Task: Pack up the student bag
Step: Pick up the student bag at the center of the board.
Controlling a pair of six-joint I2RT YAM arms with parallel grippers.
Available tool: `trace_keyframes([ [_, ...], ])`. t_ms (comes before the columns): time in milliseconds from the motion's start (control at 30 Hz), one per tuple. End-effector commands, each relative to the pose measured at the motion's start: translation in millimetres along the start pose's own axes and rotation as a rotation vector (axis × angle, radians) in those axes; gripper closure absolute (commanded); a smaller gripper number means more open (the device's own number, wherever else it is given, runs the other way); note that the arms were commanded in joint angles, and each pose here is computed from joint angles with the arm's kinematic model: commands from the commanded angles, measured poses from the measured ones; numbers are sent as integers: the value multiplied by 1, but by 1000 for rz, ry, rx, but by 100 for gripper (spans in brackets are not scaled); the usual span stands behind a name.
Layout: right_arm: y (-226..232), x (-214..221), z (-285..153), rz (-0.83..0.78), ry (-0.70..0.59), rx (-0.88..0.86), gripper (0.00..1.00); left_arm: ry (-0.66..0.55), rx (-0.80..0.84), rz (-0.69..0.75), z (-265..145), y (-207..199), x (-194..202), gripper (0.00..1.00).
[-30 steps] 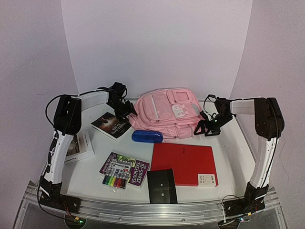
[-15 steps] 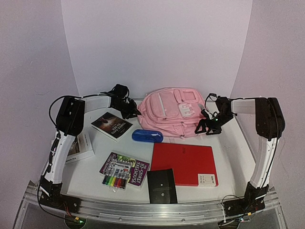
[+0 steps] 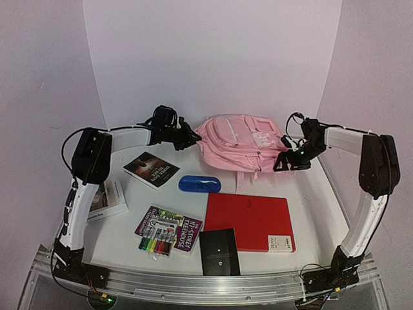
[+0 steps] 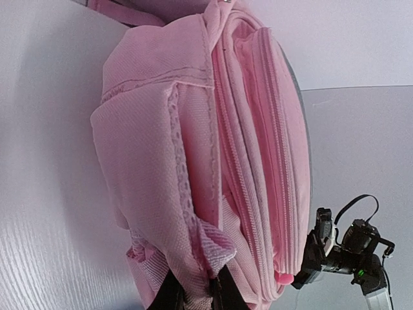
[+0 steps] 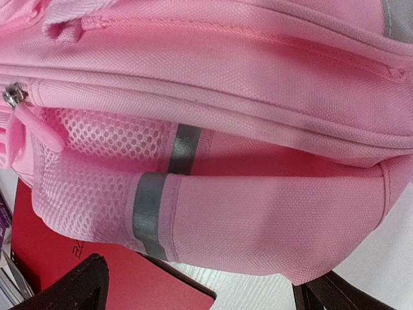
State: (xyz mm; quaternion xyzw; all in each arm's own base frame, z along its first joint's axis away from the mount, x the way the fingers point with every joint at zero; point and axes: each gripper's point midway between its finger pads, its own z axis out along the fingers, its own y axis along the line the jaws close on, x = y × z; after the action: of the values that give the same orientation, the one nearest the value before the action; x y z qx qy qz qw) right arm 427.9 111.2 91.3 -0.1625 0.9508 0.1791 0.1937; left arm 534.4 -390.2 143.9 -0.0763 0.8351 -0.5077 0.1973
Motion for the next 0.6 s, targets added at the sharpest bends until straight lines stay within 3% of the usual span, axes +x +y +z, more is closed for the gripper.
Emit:
trace_keyframes([
  [0,41,-40,-50,-204,-194,-50,2,-47,384,295,-66,-174,21,100],
  [167,32,-36,-63,-213,-190,28,2,-102,391,330,-87,-183,31,100],
  [567,11,-24,-108,-313,-124,259,2,-104,396,335,-103,-185,39,100],
])
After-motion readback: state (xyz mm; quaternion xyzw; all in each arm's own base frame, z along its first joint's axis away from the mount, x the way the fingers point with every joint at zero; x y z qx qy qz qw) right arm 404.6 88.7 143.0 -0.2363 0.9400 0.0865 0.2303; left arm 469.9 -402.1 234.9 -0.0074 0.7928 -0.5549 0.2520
